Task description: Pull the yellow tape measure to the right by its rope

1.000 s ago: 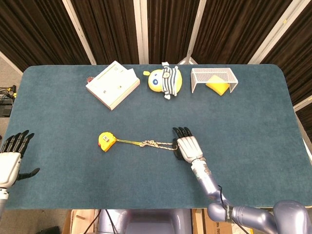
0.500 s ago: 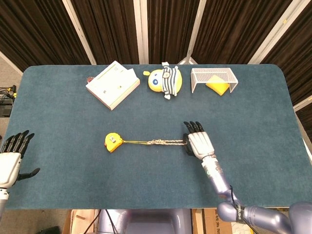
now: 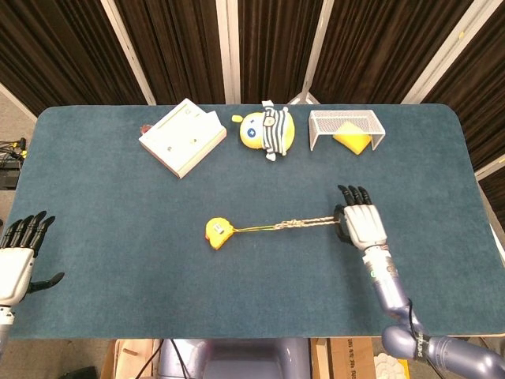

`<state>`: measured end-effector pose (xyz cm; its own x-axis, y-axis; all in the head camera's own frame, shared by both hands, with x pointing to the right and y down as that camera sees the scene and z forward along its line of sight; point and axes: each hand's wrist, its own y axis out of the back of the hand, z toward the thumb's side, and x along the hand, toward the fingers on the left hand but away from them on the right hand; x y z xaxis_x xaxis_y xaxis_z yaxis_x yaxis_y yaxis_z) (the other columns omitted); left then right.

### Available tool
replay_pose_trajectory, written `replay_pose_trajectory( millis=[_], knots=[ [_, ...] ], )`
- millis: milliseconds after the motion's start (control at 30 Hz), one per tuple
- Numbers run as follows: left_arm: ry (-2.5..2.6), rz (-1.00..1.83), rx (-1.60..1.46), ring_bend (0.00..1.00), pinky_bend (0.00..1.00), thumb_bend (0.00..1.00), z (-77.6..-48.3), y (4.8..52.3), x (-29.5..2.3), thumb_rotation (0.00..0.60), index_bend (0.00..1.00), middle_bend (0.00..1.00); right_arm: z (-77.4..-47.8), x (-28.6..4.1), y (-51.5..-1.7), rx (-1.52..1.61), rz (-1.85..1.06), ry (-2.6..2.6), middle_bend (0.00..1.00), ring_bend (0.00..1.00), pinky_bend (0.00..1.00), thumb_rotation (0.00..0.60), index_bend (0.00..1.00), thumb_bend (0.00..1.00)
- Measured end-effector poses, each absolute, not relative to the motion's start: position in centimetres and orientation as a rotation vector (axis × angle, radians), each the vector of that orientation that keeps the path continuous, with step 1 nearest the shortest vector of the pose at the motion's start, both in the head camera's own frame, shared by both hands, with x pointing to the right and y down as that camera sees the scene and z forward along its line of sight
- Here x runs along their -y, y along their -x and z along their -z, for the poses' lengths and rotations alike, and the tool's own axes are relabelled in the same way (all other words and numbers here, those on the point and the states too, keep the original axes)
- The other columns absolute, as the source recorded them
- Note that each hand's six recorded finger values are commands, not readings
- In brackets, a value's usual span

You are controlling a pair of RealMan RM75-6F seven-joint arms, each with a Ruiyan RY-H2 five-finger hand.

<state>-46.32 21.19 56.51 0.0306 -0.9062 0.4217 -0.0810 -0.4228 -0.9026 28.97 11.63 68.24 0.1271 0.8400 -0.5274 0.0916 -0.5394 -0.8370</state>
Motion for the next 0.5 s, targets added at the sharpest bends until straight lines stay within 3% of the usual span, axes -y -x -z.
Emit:
replay_pose_trajectory(
  millis=[500],
  knots=[
    [1.584, 1.46, -1.034, 0.0, 0.0, 0.0, -56.3, 46.2, -21.2, 0.6, 0.0, 0.0, -64.3, -7.4, -39.5, 1.048, -1.62, 1.489, 0.11, 0.0, 0.0, 0.6, 0.61, 0.5]
  ],
)
